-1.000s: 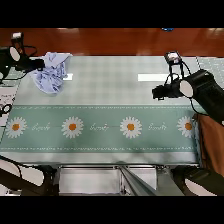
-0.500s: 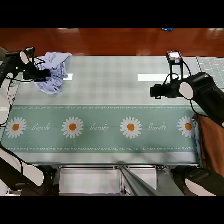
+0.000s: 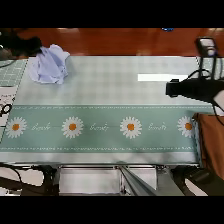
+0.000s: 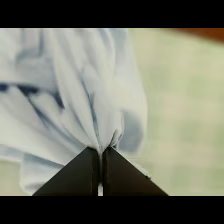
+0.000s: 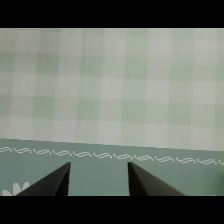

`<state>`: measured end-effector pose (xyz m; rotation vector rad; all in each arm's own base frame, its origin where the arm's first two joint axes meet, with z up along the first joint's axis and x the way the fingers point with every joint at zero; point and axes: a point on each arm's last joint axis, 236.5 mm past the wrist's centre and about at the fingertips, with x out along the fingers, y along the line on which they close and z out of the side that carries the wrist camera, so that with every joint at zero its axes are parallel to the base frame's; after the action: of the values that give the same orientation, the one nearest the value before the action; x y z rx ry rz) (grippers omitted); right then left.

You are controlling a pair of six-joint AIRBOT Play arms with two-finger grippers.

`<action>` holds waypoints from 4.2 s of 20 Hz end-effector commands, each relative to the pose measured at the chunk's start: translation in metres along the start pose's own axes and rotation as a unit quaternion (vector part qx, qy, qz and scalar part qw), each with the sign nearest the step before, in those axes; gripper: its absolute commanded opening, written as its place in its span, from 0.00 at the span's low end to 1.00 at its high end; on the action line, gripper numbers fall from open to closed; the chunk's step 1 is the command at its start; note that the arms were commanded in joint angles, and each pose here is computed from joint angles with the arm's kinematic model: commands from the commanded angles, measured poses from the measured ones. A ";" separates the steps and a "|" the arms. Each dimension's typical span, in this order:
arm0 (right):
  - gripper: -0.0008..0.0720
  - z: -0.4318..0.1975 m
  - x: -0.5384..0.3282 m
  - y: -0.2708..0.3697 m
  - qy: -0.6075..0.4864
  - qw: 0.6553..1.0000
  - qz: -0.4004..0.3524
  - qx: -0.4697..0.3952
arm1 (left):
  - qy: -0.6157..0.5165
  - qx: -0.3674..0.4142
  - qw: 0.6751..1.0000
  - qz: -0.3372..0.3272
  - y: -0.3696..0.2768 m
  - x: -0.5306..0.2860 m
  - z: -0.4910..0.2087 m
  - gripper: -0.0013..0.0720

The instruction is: Fold the shirts.

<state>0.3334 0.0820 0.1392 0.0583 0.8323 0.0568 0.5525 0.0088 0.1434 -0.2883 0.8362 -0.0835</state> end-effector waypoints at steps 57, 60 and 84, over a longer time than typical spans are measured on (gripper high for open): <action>0.58 -0.247 0.069 0.017 0.296 0.929 0.167 0.148 | 0.326 0.059 0.881 -0.338 -0.180 -0.032 -0.384 0.04; 0.58 -0.257 0.061 0.052 0.311 0.923 0.197 0.112 | 0.327 0.084 0.890 -0.306 -0.160 -0.026 -0.368 0.04; 0.05 -0.060 0.028 0.139 0.133 0.951 0.277 -0.021 | 0.052 -0.050 0.939 -0.337 -0.127 -0.093 -0.153 0.04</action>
<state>0.2512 0.2800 0.0102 0.4180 1.2497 0.7672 0.3569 -0.1403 0.0639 -0.5836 1.0624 -0.6810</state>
